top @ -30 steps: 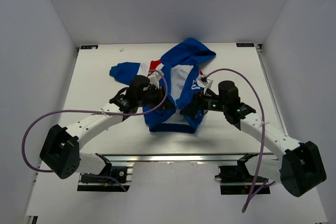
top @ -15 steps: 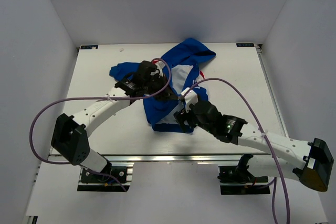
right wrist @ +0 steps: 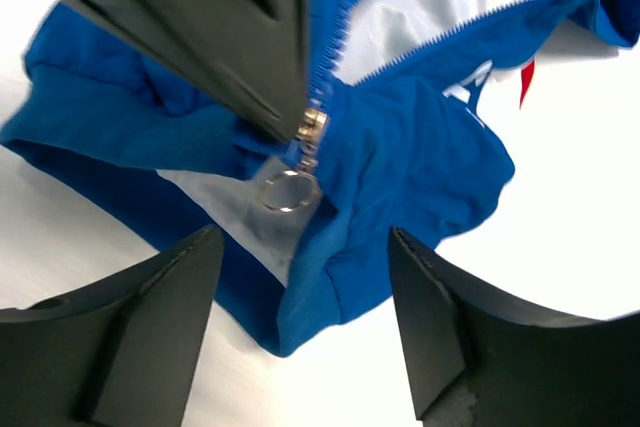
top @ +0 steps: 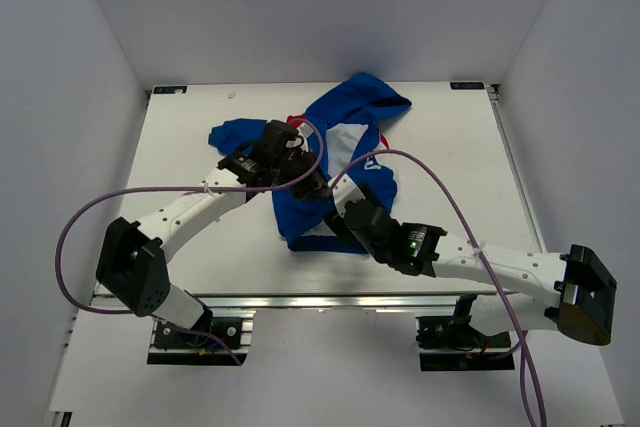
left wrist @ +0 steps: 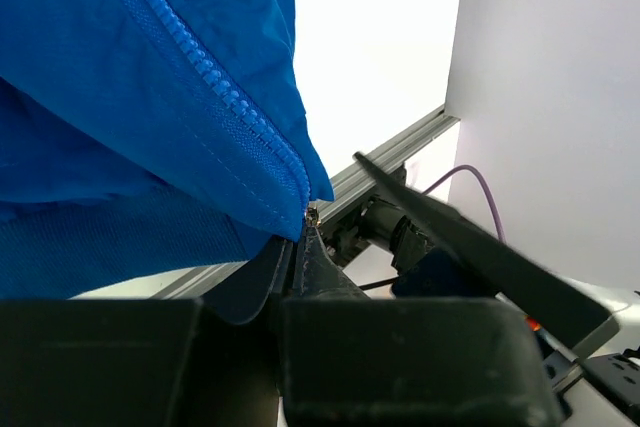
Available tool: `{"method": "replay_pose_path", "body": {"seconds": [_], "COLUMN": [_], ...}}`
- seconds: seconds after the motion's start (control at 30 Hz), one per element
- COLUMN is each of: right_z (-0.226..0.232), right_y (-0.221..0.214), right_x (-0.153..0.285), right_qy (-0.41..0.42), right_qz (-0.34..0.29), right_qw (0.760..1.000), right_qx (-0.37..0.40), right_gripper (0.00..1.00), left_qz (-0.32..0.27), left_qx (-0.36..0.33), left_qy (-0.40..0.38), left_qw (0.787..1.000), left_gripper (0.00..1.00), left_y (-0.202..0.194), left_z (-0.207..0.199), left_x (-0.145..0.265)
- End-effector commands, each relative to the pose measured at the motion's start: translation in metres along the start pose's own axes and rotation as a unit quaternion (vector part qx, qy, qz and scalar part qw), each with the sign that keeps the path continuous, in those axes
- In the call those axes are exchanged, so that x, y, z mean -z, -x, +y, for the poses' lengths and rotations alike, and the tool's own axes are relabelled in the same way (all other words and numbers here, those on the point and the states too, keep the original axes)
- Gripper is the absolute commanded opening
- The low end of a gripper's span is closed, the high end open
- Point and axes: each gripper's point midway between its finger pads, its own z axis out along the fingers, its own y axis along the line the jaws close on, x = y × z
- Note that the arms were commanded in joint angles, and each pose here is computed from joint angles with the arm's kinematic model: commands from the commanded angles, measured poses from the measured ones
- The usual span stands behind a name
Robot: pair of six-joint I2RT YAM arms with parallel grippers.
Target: Zip up the jacket
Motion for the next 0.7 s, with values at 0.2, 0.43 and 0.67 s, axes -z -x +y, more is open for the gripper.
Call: {"method": "replay_pose_path", "body": {"seconds": [0.2,0.43,0.67], "right_z": [0.007,0.008,0.007], "right_y": [0.045,0.047,0.045], "right_x": [0.003,-0.002,-0.009], "right_qy": [-0.003,-0.011,-0.026], "right_qz": [-0.064,-0.07,-0.06], "right_qw": [0.997,0.997,0.998], "right_qx": [-0.03,-0.025,-0.021], "right_gripper": [0.55,0.37,0.3], "left_qz": [-0.014,-0.018,-0.016], "left_qx": [-0.003,-0.006,-0.008], "left_qy": [-0.027,-0.034,-0.038], "left_qw": [1.0,0.999,0.999], "left_gripper": [0.0,0.0,0.0], "left_y": [0.001,0.001,-0.002], "left_z": [-0.015,-0.018,-0.019], "left_x": [0.016,0.02,0.022]}}
